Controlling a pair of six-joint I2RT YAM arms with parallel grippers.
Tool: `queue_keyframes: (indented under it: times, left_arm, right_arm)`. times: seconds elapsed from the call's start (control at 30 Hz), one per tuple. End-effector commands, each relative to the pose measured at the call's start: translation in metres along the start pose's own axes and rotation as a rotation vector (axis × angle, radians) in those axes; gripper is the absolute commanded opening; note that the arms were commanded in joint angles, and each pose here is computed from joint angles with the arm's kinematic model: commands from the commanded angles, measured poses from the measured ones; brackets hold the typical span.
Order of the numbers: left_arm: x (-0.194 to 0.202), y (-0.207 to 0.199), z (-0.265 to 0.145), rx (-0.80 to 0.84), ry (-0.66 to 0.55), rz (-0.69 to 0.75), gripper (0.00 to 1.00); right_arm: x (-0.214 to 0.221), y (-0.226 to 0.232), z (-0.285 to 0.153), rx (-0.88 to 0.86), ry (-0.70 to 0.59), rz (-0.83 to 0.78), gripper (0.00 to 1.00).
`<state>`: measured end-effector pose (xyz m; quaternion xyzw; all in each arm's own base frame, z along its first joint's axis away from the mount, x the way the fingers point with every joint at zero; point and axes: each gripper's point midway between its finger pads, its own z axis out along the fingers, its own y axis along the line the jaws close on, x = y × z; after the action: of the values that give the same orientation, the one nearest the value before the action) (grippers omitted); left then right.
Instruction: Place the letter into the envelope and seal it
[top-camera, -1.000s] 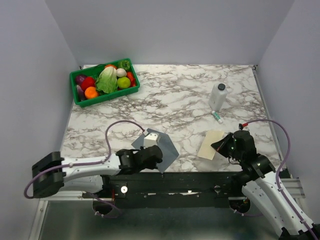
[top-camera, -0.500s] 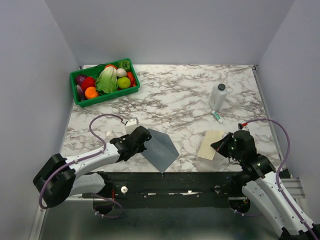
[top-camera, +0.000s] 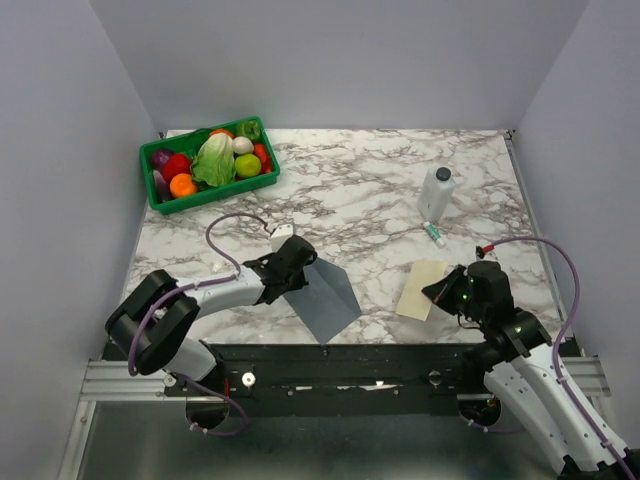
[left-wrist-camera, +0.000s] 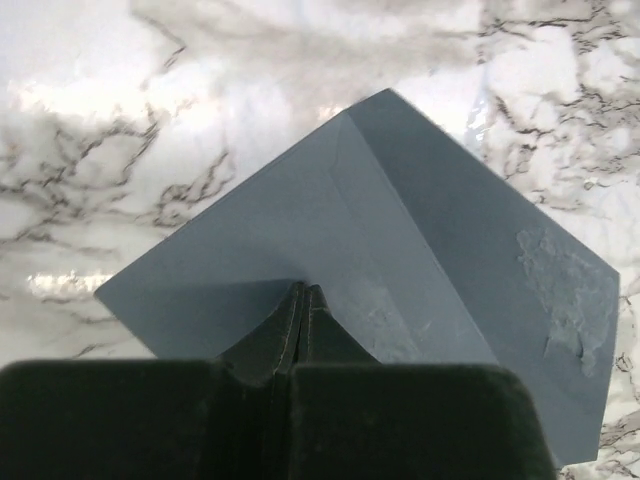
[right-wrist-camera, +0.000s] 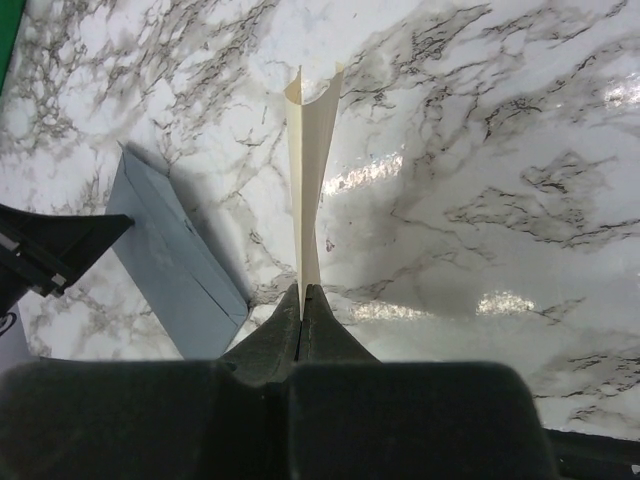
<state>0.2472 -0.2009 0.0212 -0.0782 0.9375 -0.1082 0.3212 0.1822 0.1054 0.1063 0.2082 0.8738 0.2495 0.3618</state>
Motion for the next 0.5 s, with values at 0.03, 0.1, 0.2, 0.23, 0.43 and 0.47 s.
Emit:
queue_keyframes:
  times: [0.03, 0.1, 0.2, 0.23, 0.43, 0.47]
  left_arm:
    - [0.008, -0.021, 0.022, 0.065, 0.052, 0.067, 0.0]
    - [0.0, -0.034, 0.026, 0.093, 0.045, 0.088, 0.0]
    - [-0.009, -0.053, 0.032, 0.137, 0.041, 0.124, 0.0]
    - [-0.009, -0.057, 0.035, 0.145, 0.046, 0.137, 0.0]
    - [-0.035, -0.099, 0.035, 0.241, 0.022, 0.188, 0.0]
    - [-0.041, -0.104, 0.033, 0.249, 0.016, 0.189, 0.0]
  right_arm:
    - [-0.008, 0.009, -0.005, -0.035, -0.019, -0.067, 0.01]
    - [-0.011, 0.01, -0.007, -0.04, -0.034, -0.081, 0.01]
    - [-0.019, 0.015, -0.01, -0.058, -0.07, -0.103, 0.0]
    - [-0.023, 0.018, -0.012, -0.07, -0.086, -0.109, 0.0]
    - [-0.038, 0.035, -0.024, -0.135, -0.149, -0.141, 0.0]
    - [-0.041, 0.038, -0.026, -0.157, -0.17, -0.166, 0.0]
